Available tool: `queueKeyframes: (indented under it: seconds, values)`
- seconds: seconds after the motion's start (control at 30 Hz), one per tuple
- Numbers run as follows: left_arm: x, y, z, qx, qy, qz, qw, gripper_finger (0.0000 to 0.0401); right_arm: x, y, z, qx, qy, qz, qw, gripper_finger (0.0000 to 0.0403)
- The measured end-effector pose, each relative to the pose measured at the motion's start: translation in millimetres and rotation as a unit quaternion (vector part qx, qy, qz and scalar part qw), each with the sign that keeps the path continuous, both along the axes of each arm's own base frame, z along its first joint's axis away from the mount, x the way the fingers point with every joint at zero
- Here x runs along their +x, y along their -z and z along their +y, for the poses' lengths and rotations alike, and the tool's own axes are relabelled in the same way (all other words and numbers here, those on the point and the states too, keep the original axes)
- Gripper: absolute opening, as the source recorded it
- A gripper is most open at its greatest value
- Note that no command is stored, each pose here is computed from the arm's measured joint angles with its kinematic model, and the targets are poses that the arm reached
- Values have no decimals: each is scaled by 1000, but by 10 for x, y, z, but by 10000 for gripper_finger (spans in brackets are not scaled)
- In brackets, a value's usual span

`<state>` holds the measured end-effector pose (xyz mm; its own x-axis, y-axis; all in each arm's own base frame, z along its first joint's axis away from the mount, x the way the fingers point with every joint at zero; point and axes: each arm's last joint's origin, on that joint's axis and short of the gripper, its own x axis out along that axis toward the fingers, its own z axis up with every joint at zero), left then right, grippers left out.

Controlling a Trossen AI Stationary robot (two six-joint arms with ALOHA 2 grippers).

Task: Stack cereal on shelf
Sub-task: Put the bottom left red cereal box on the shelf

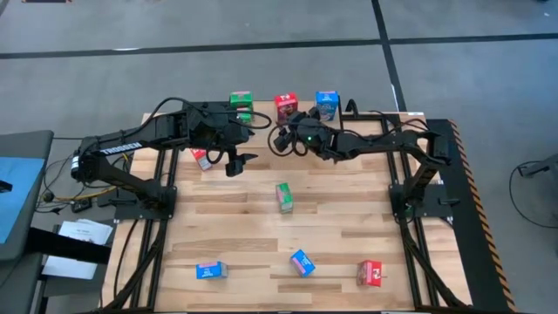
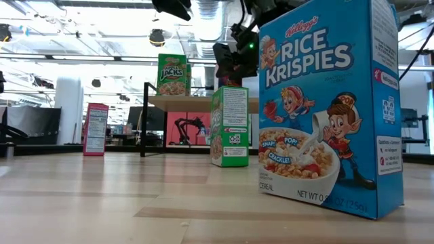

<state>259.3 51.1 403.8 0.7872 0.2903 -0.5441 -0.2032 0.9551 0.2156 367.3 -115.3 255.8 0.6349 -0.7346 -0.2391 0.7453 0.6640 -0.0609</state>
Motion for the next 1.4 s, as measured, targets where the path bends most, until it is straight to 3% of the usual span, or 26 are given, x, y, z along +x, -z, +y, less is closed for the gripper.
queueKeyframes:
  seconds: [0.47,0.57,0.67,1.17,1.4]
  values:
    - [0,0,0,0,0,0,1000,313,76,154,183,22,-20,28,999,256]
    - [0,0,0,0,0,0,1000,313,96,164,333,-11,-40,74,996,256]
    - [0,0,0,0,0,0,1000,313,109,152,461,-65,-22,116,991,256]
    - [0,0,0,0,0,0,1000,313,102,89,316,-55,10,61,997,256]
    - [0,0,0,4,3,1,1000,313,224,255,360,-51,7,58,997,256]
